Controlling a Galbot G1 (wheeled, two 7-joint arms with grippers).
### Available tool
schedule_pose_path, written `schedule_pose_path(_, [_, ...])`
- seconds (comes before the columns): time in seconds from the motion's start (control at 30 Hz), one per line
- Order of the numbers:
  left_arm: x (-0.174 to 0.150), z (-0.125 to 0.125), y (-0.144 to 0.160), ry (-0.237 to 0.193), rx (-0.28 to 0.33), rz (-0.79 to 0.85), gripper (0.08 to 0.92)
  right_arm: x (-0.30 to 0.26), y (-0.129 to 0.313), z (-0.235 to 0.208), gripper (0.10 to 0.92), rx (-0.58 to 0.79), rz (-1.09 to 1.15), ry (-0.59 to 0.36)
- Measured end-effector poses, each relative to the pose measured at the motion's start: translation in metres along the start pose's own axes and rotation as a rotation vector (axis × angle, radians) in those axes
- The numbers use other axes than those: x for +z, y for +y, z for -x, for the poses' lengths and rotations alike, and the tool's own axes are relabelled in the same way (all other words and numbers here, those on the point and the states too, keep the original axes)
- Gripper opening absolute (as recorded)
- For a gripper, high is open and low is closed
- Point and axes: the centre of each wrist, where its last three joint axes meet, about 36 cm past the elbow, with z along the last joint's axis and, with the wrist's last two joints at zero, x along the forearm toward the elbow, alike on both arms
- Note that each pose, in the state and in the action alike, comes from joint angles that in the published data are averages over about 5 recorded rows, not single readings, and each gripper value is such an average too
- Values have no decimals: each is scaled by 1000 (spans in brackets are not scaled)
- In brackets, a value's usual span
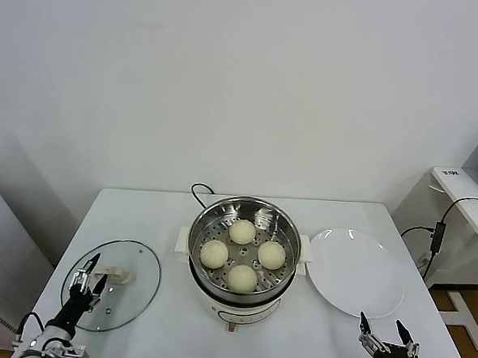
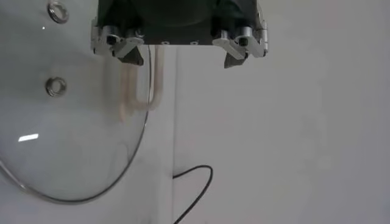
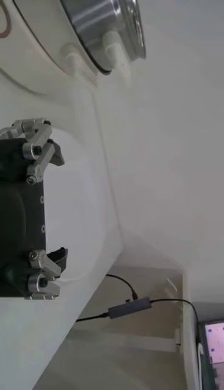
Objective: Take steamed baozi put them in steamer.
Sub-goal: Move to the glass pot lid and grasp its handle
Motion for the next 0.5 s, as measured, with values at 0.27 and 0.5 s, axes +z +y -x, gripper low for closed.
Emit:
schedule_pose_path(0.27, [-3, 12, 4, 9, -11, 18, 823, 2, -3, -1, 823, 8, -3, 1])
schedule_pose_path(0.5, [-8, 19, 1, 19, -10, 15, 802, 0, -8, -3, 823, 19, -3, -1])
